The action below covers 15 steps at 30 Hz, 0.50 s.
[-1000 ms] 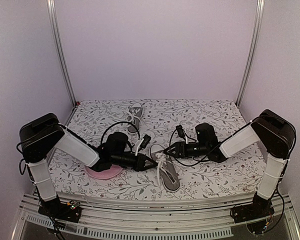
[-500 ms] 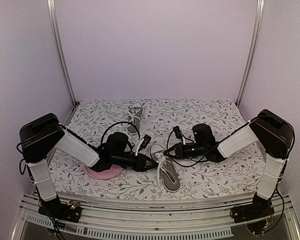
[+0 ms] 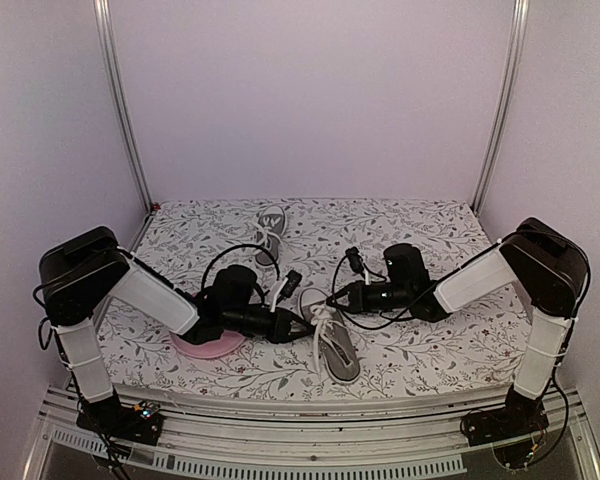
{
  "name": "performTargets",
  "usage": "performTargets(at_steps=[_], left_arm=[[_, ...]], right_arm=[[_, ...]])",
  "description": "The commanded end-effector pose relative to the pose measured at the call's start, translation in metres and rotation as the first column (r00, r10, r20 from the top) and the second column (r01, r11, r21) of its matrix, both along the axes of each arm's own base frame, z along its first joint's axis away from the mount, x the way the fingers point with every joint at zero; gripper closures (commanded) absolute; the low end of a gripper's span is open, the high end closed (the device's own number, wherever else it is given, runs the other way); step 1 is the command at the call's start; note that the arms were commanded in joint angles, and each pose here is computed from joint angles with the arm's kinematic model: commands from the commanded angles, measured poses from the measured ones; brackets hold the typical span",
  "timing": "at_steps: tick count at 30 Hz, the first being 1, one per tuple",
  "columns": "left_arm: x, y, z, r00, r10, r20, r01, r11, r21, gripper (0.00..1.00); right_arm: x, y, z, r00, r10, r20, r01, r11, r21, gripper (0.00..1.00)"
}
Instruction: Tie the shoes
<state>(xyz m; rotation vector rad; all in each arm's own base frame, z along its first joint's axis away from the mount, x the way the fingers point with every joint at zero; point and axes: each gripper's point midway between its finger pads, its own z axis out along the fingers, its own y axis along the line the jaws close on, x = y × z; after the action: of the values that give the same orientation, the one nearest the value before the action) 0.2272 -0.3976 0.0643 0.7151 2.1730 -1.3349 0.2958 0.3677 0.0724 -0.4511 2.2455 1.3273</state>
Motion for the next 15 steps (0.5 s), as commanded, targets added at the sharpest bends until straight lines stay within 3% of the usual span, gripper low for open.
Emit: performTargets(at_steps=[1, 7, 15], left_arm=[[-0.007, -0.002, -0.006, 1.000, -0.018, -0.005, 0.018, 1.000, -0.001, 1.00], [-0.007, -0.004, -0.006, 1.000, -0.022, -0.008, 0.022, 1.000, -0.004, 1.00], [-0.008, -0.006, -0.005, 1.000, -0.028, -0.007, 0.028, 1.000, -0.007, 1.00]], right_arm=[[0.018, 0.003, 0.025, 0.995, -0.062, 0.073, 0.061, 0.998, 0.020, 0.98], [0.046, -0.007, 0.023, 0.984, -0.168, 0.068, 0.167, 0.986, 0.010, 0.98], [0.062, -0.010, 0.012, 0.981, -0.186, 0.058, 0.187, 0.982, -0.002, 0.98]])
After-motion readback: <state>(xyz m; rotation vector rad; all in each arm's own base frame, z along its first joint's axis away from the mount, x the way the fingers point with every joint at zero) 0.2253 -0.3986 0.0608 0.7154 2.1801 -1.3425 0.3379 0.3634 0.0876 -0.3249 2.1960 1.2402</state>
